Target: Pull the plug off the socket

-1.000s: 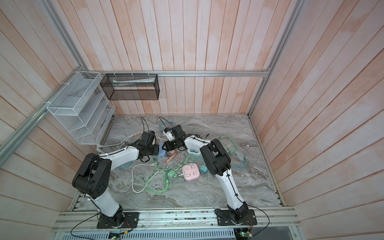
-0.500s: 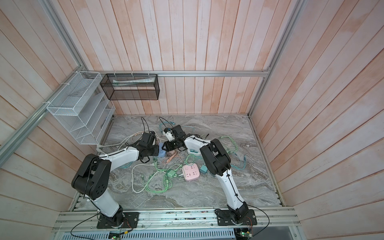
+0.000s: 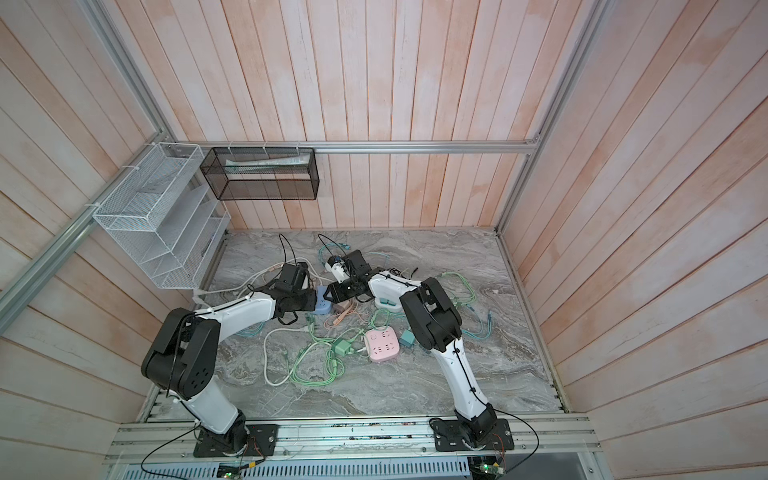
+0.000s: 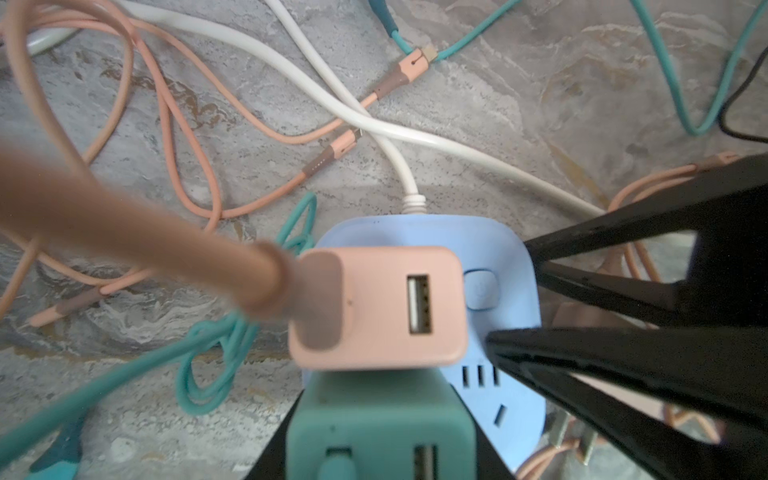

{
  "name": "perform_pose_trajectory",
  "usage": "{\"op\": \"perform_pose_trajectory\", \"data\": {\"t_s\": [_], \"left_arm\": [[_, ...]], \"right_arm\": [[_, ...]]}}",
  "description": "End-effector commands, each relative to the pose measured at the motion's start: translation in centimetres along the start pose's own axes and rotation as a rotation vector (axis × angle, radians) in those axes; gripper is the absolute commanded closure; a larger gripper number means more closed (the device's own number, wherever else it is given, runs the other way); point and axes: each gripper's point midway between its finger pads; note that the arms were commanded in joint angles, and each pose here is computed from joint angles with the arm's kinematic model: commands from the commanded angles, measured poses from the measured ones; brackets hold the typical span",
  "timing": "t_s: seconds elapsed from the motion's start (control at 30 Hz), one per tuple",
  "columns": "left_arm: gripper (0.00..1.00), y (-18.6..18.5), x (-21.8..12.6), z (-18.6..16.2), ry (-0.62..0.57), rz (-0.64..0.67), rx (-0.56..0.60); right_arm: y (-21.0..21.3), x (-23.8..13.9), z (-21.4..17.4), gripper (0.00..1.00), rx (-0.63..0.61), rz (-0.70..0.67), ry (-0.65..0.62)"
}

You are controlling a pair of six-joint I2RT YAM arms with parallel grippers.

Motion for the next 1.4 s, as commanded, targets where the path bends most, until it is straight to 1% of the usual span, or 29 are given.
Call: {"op": "perform_pose_trajectory", "data": {"t_s": [0.0, 0.1, 0.17, 0.23, 0.37, 0.5, 0.73, 0.9, 0.97, 1.07, 1.23, 1.3, 1.37], "left_arm": [[0.79, -2.5, -2.4, 2.9, -0.084, -0.109, -0.006], [0.79, -1.7, -2.5, 2.7, -0.091, -0.05, 0.02], [0.79, -1.3, -2.7, 2.6, -0.11, 0.005, 0.052], [0.79, -1.5, -3.2, 2.7, -0.14, 0.028, 0.087], [0.79, -1.6, -3.2, 2.8, -0.149, 0.019, 0.081], [0.79, -2.1, -2.8, 2.7, -0.126, -0.066, 0.01], [0.79, -1.2, -2.9, 2.2, -0.114, -0.023, 0.024], [0.79, -0.5, -3.4, 1.7, -0.112, -0.021, 0.005], [0.79, 0.1, -3.3, 1.1, -0.091, -0.016, -0.018], [0.79, 1.5, -3.2, 0.2, -0.071, -0.016, -0.082], [0.79, 2.8, -3.9, -0.4, -0.081, -0.043, -0.171], [0.79, 3.4, -3.9, -0.6, -0.079, -0.033, -0.202], [0.79, 4.3, -3.7, -0.9, -0.066, -0.025, -0.26]], "right_arm": [[-1.3, 2.6, -15.3, 0.57, 0.139, -0.072, 0.441], [-1.3, 2.6, -15.3, 0.57, 0.14, -0.069, 0.439], [-1.3, 2.7, -15.2, 0.57, 0.14, -0.07, 0.438], [-1.4, 2.8, -15.3, 0.57, 0.141, -0.07, 0.441], [-1.4, 2.8, -15.6, 0.57, 0.146, -0.07, 0.449], [-1.5, 2.7, -16.0, 0.57, 0.147, -0.075, 0.459], [-1.6, 2.5, -15.6, 0.57, 0.151, -0.079, 0.444], [-1.8, 2.5, -15.0, 0.57, 0.145, -0.083, 0.426], [-1.9, 2.5, -14.9, 0.57, 0.147, -0.083, 0.422], [-2.0, 2.5, -14.9, 0.57, 0.151, -0.084, 0.42], [-2.0, 2.4, -15.1, 0.57, 0.154, -0.084, 0.422], [-2.0, 2.5, -15.2, 0.57, 0.156, -0.082, 0.422], [-2.0, 2.4, -15.3, 0.57, 0.16, -0.082, 0.423]]}}
Point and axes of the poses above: each gripper's point midway between its finger pads, its own x axis out along the fingers, its own y axis along the line the jaws close on, z = x × y, and after that the axes turned 15 degrees about -x, right-handed
